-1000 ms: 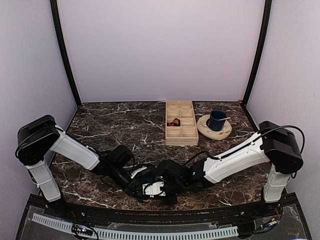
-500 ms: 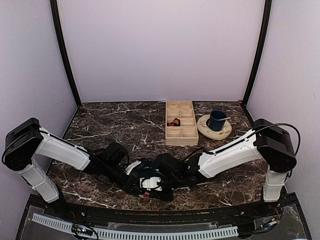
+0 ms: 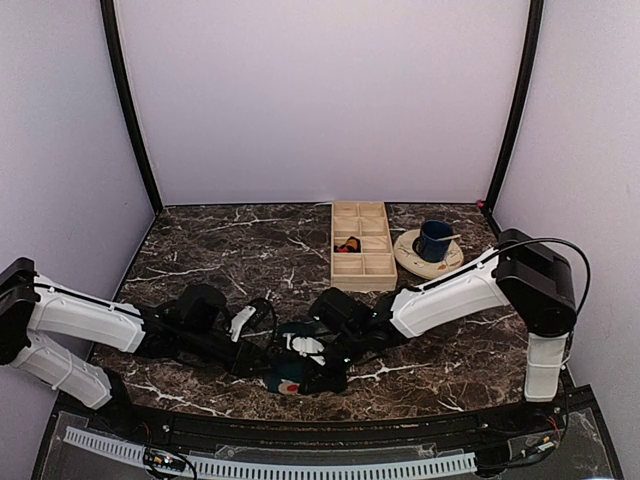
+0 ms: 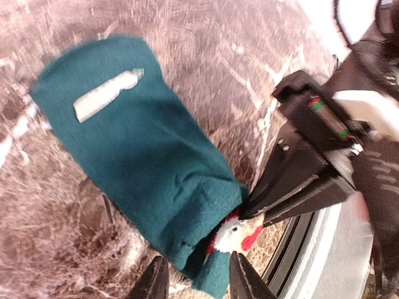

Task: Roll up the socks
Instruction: Roll the sock at the center of the board.

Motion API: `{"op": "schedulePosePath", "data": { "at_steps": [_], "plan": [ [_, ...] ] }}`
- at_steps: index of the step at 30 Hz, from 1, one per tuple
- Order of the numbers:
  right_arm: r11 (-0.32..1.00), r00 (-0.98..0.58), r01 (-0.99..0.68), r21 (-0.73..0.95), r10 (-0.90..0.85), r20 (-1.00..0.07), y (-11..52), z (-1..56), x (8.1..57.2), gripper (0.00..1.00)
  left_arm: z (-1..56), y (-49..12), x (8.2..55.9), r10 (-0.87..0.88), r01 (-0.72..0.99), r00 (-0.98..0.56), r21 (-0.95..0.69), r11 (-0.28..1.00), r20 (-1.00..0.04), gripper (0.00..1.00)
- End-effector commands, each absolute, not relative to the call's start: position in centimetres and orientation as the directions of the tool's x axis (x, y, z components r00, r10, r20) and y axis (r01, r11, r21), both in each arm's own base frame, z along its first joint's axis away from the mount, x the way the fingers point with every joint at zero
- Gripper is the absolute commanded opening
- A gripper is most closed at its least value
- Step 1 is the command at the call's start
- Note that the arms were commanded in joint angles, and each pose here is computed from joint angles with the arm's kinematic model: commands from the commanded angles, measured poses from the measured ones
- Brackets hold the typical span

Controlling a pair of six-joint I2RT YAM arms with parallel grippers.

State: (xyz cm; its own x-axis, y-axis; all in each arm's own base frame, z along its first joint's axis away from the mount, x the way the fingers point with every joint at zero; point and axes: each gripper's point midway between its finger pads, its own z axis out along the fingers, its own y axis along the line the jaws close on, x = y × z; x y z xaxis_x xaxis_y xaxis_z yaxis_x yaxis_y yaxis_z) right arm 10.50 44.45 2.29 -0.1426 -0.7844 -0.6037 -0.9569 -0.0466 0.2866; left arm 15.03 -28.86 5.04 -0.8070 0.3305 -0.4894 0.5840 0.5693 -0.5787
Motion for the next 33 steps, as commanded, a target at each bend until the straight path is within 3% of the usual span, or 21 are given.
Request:
{"op": "schedulePosePath", "data": {
  "at_steps": [1,16,33],
  "plan": [
    [0.042,-0.294,-0.889,0.457,-0.817,-0.496,42.8,0.5,10.0,0.0,7.0,-28.7,15.9,0.271,0.628,-0.758,-0.553,0.547,-0.593,0.36],
    [0.108,-0.464,-0.751,0.651,-0.787,-0.405,42.6,0.9,10.7,0.0,6.4,-29.5,13.3,0.403,0.763,-0.628,-0.425,0.487,-0.666,0.38],
    [0.109,-0.505,-0.684,0.722,-0.784,-0.36,43.0,1.5,10.8,0.0,5.3,-31.3,12.2,0.599,0.88,-0.442,-0.192,0.434,-0.668,0.41]
  ]
}}
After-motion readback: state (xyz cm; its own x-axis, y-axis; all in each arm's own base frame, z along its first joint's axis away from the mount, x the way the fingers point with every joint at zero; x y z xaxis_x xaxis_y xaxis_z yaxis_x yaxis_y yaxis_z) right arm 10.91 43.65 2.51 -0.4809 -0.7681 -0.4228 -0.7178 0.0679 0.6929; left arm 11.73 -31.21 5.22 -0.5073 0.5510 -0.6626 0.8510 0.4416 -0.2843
